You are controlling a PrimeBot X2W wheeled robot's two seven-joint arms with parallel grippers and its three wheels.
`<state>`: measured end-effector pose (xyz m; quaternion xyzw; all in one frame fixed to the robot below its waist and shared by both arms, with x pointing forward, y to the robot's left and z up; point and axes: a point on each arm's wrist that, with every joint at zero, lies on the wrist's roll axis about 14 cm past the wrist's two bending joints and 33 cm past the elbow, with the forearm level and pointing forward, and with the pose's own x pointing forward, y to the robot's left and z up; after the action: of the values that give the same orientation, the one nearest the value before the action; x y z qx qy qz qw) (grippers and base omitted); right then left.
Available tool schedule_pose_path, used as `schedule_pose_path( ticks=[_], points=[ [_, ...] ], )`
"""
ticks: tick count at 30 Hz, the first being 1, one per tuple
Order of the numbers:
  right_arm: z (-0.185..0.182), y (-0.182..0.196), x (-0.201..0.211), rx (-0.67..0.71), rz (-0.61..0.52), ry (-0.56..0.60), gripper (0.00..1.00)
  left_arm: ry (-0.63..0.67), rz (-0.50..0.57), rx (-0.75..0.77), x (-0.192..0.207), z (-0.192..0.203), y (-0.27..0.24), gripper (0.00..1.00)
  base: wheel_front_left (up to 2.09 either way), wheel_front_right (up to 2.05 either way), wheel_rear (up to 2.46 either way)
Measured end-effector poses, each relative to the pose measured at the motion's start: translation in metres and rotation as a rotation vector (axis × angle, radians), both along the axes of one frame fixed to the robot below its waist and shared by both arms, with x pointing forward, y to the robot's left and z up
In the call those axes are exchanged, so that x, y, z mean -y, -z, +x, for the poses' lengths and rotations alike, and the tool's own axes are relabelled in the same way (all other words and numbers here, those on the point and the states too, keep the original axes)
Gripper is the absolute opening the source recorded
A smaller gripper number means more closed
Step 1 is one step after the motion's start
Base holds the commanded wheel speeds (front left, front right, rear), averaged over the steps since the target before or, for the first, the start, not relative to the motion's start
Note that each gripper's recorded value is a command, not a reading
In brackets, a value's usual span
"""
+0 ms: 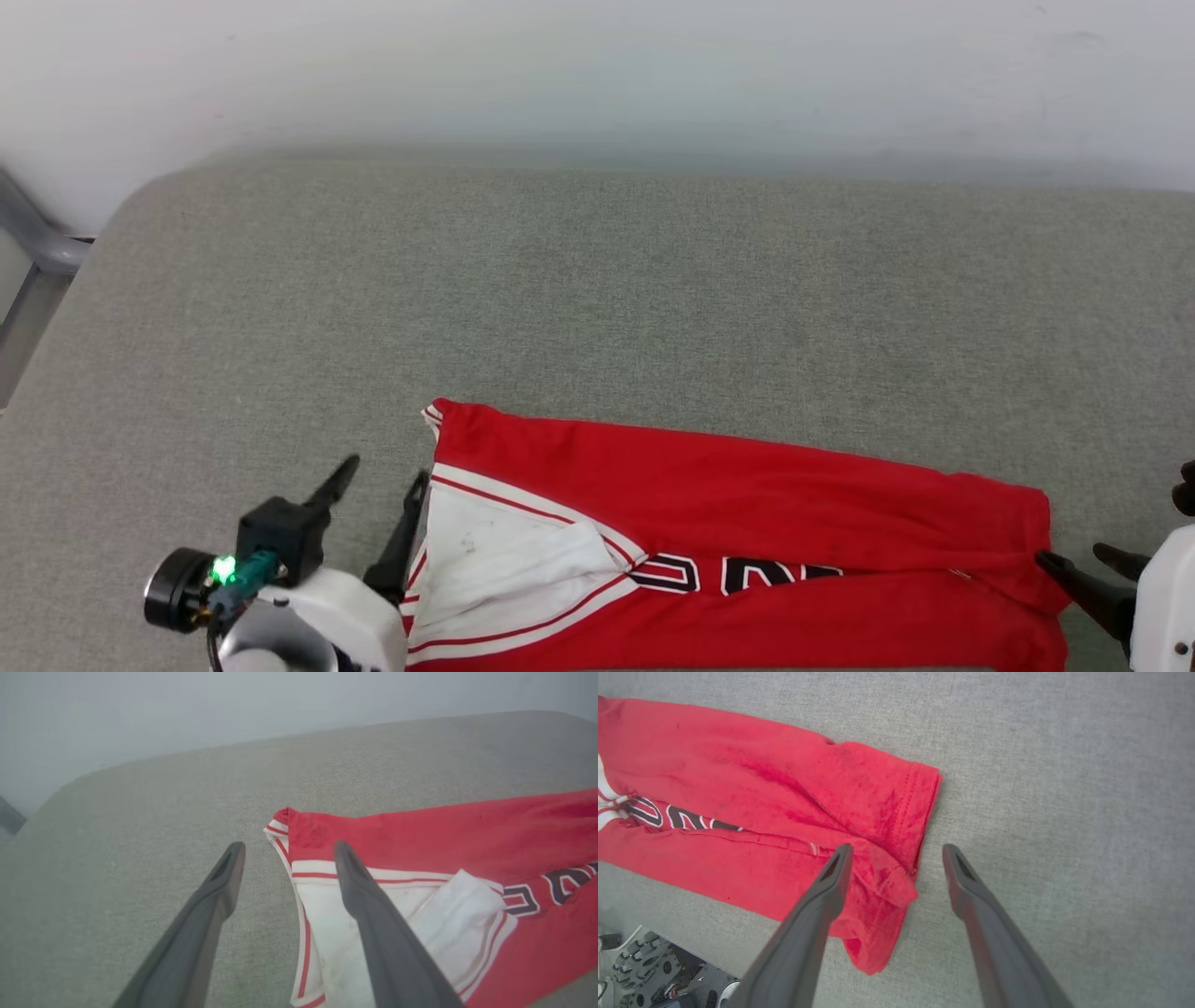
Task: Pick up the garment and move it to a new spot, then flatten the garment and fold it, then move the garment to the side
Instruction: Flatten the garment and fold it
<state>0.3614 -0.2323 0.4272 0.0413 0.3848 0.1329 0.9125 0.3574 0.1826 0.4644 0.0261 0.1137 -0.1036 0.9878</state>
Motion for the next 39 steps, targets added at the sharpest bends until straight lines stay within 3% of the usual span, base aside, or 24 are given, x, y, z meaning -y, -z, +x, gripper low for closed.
schedule_pose_path(
  ticks=[7,11,20,31,32,34,39],
  points=[
    [-0.002,0.018,0.002,-0.112,0.023,0.108,1.00,-0.103,-0.006,0.292,-0.008,0.029,-0.070,1.00,0.00,0.00,0.00],
    [0.000,0.028,0.001,-0.152,0.039,0.180,1.00,-0.151,0.001,0.358,-0.016,0.027,-0.081,1.00,0.00,0.00,0.00],
    [-0.008,0.053,-0.015,-0.283,0.047,0.220,1.00,-0.170,0.035,0.359,-0.028,0.024,-0.070,1.00,0.00,0.00,0.00],
    [-0.007,0.068,-0.046,-0.333,0.070,0.163,1.00,-0.173,0.022,0.341,-0.030,0.028,-0.059,1.00,0.00,0.00,0.00],
    [-0.007,0.069,-0.048,-0.333,0.074,0.163,0.58,-0.174,0.021,0.342,-0.030,0.029,-0.059,1.00,0.00,0.00,0.00],
    [-0.006,0.070,-0.052,-0.329,0.074,0.154,0.00,-0.168,0.022,0.341,-0.030,0.029,-0.058,1.00,0.00,0.00,0.00],
    [-0.001,0.070,-0.058,-0.277,0.074,0.138,0.00,-0.168,0.022,0.347,-0.031,0.030,-0.058,1.00,0.00,0.00,0.00]
  ],
)
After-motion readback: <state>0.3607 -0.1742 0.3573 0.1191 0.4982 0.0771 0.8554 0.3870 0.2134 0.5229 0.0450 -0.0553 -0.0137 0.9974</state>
